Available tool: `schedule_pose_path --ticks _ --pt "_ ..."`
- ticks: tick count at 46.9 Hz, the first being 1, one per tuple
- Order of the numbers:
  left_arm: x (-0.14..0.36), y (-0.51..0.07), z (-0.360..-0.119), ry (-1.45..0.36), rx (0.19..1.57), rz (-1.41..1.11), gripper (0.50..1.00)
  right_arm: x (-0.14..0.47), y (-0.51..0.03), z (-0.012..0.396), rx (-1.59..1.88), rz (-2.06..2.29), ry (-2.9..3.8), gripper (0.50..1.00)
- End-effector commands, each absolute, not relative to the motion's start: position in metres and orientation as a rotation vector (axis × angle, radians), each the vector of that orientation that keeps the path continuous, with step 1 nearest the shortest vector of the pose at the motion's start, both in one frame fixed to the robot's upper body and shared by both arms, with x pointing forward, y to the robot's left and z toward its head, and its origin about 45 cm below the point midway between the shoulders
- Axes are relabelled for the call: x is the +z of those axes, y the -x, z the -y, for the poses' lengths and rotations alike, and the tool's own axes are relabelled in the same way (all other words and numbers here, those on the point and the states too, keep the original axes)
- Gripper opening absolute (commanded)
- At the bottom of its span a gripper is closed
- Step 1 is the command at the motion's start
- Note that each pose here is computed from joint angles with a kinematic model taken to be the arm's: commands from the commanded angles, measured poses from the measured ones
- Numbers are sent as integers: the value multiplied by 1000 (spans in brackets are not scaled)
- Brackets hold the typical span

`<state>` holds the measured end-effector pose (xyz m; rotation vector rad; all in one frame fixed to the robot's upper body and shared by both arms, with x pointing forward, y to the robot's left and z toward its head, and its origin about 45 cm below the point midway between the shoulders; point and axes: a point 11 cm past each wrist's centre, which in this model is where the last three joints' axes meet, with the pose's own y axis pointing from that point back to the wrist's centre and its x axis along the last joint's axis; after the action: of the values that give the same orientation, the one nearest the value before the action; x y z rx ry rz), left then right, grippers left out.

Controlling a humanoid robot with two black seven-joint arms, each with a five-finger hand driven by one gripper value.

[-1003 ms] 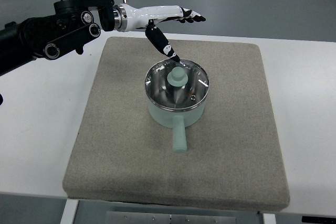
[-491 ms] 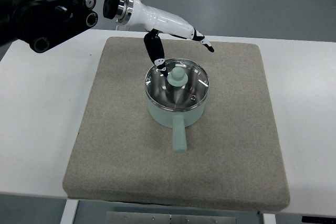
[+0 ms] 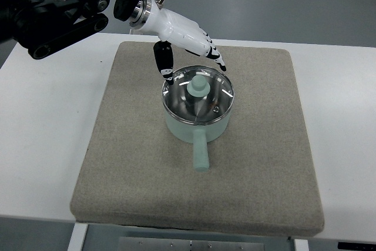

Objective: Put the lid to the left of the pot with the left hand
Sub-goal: 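Lower the left hand onto the lid and close fingers around the green knob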

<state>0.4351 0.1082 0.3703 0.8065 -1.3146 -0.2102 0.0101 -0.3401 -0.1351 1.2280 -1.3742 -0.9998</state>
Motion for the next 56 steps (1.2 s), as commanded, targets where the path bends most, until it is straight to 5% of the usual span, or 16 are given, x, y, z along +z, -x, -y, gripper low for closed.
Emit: schedule_pose_path --ticks 1,56 --pt "367 -435 -109 -808 -212 1307 988 -135 -10 340 -999 1373 -1229 924" --pt "352 -439 -109 -757 -160 1311 992 -135 -10 340 -1000 1375 -1228 924"
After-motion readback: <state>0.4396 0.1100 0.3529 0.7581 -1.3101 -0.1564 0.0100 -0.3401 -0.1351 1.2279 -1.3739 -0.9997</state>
